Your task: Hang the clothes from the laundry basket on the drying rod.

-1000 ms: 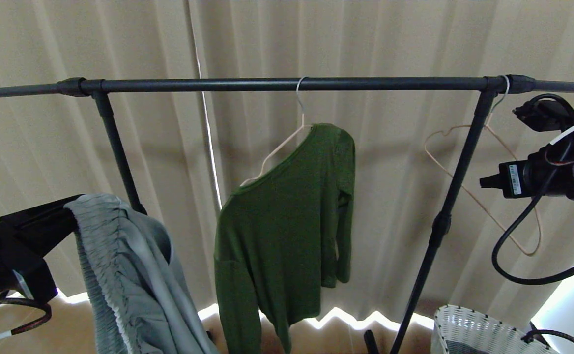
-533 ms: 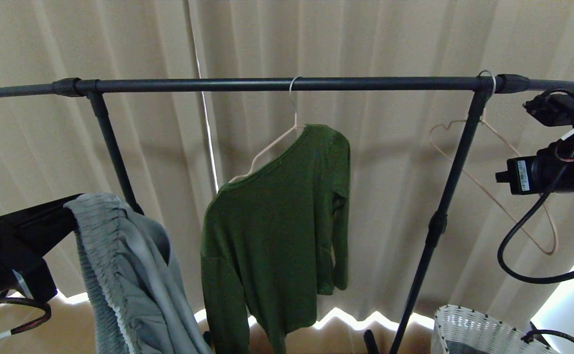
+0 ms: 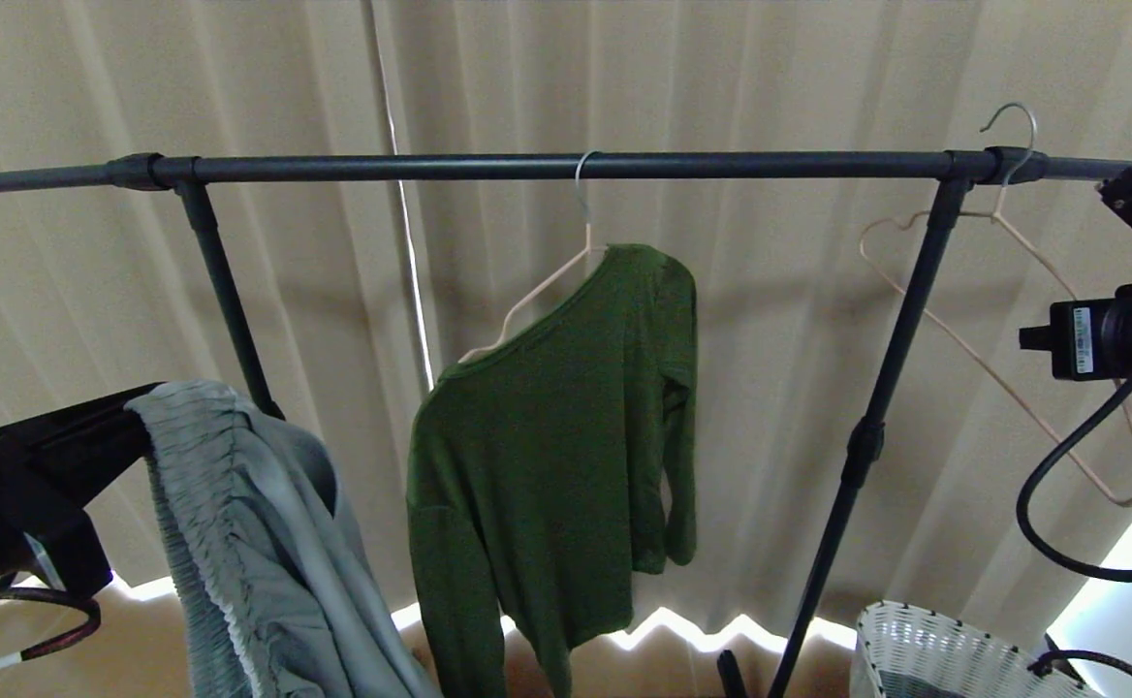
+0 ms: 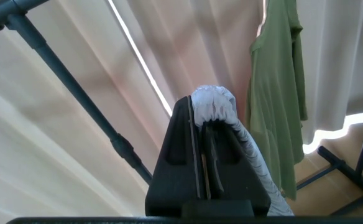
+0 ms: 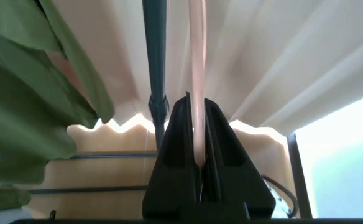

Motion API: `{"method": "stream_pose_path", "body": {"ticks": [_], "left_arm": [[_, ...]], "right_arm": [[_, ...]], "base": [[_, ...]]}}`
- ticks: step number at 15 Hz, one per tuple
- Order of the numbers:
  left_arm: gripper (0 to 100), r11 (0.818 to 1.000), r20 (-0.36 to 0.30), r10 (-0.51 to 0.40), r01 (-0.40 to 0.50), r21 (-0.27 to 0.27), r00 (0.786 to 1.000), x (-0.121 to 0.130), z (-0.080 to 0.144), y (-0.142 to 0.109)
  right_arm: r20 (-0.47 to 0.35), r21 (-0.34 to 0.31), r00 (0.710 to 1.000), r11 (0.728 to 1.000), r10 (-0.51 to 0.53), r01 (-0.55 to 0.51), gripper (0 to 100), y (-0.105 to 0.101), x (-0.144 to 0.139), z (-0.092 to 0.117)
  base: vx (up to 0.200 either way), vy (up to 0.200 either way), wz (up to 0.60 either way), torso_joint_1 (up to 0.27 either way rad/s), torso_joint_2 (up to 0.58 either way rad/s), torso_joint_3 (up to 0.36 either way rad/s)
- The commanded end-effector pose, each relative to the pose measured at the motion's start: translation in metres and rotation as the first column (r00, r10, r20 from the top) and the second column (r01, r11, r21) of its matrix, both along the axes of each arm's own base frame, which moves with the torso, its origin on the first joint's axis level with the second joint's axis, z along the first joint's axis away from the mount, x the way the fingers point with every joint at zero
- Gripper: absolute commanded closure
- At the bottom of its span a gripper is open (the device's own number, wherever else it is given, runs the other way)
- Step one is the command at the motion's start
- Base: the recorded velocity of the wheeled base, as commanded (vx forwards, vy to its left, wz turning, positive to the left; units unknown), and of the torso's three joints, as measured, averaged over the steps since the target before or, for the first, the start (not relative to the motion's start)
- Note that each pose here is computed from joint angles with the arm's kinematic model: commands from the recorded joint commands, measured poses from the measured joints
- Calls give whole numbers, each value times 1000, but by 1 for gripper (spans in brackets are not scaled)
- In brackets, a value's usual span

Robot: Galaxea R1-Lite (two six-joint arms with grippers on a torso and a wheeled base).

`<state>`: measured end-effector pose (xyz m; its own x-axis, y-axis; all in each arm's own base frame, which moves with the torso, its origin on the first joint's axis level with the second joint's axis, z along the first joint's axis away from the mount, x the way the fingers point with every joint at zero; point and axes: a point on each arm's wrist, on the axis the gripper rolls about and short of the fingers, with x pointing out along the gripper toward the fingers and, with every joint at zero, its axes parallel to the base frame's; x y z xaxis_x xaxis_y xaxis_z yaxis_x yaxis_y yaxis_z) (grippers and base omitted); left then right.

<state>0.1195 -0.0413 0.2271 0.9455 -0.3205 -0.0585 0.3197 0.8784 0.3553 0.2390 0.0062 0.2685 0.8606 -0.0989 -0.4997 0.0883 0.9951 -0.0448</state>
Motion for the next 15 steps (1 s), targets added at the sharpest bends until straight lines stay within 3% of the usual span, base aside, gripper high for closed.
{"method": "stream_pose_path", "body": {"ticks": [1,8,15], "left_arm": [[100,1000,-3,0,0,1,1000,-1,-2,0],[100,1000,-13,8,-8,5,1000,-3,-6,2],[100,1000,-8,11,-11,3,1000,-3,-5,2]], "right_arm": [[36,8,999,1000,-6,6,100,-2,-26,5],[69,19,997,999,-27,25,100,-7,-62,3],[62,19,997,999,-36,35,100,-8,-64,1]], "base": [[0,0,0,0,0,0],[0,0,0,0,0,0],[-200,0,0,2,4,3]]}}
